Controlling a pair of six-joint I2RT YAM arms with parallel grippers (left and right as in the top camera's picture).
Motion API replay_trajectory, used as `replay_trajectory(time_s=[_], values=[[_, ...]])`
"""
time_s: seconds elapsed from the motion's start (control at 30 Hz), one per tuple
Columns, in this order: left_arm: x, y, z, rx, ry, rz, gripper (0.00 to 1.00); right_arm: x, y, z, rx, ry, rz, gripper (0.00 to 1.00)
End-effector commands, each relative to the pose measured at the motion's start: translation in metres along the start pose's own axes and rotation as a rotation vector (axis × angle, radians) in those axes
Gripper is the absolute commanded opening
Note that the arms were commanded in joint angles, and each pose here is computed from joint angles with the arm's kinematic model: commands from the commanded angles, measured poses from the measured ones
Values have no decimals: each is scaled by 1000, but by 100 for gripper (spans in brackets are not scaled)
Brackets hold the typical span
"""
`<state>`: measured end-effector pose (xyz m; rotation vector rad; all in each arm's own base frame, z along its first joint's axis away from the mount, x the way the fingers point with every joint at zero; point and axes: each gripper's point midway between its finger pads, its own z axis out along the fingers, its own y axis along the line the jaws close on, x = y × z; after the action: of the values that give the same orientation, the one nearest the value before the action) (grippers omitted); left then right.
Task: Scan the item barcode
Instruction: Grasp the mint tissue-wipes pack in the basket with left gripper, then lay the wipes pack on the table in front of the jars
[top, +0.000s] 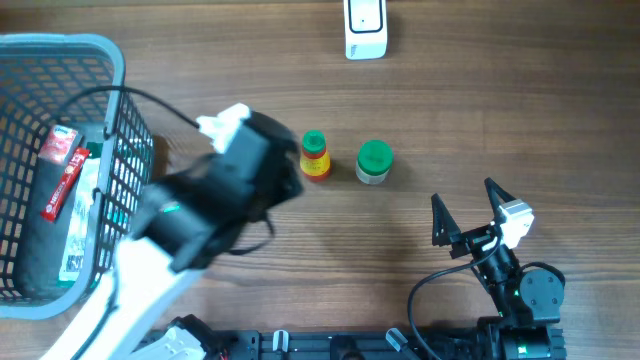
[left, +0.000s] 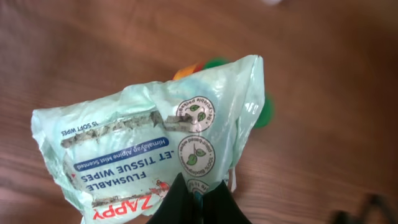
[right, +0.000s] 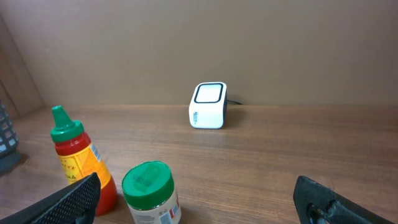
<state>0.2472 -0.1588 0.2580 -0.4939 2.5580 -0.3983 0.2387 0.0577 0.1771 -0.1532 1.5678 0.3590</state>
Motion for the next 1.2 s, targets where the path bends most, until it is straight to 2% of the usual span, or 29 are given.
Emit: replay_trajectory(time_s=[0.0, 0.13, 0.33, 0.37, 0.4, 0.43, 0.47, 0.53, 0.6, 0.63, 0.67, 0.7, 0.8, 1.03, 1.17], values=[[36, -5, 50, -118, 5, 54, 4, -1, 0, 0, 2, -8, -3, 100], [92, -22, 118, -164, 80, 185, 4, -1, 0, 0, 2, -8, -3, 99], [130, -4, 190, -320, 156, 270, 4, -1, 0, 0, 2, -7, -3, 100], [133, -2, 192, -331, 167, 273, 10, -1, 0, 0, 2, -8, -3, 100], [133, -2, 191, -328, 170, 272, 34, -1, 0, 0, 2, -8, -3, 100], [132, -4, 189, -318, 169, 269, 51, -1, 0, 0, 2, -8, -4, 100], [132, -8, 185, -299, 174, 262, 60, -1, 0, 0, 2, -8, -3, 100], [126, -14, 174, -264, 163, 250, 67, -1, 0, 0, 3, -8, -3, 100], [120, -20, 161, -227, 147, 234, 70, -1, 0, 0, 2, -8, -3, 100], [117, -22, 157, -214, 139, 229, 46, -1, 0, 0, 2, -8, -3, 100], [116, -24, 157, -209, 133, 228, 13, -1, 0, 0, 2, -8, -3, 100], [115, -23, 158, -211, 130, 228, 4, -1, 0, 0, 2, -8, -3, 100], [111, -19, 161, -224, 98, 231, 4, -1, 0, 0, 2, -7, -3, 100], [127, 9, 194, -213, 72, 221, 4, -1, 0, 0, 2, -8, -3, 100], [123, 4, 202, -167, 44, 194, 4, -1, 0, 0, 2, -8, -3, 100]])
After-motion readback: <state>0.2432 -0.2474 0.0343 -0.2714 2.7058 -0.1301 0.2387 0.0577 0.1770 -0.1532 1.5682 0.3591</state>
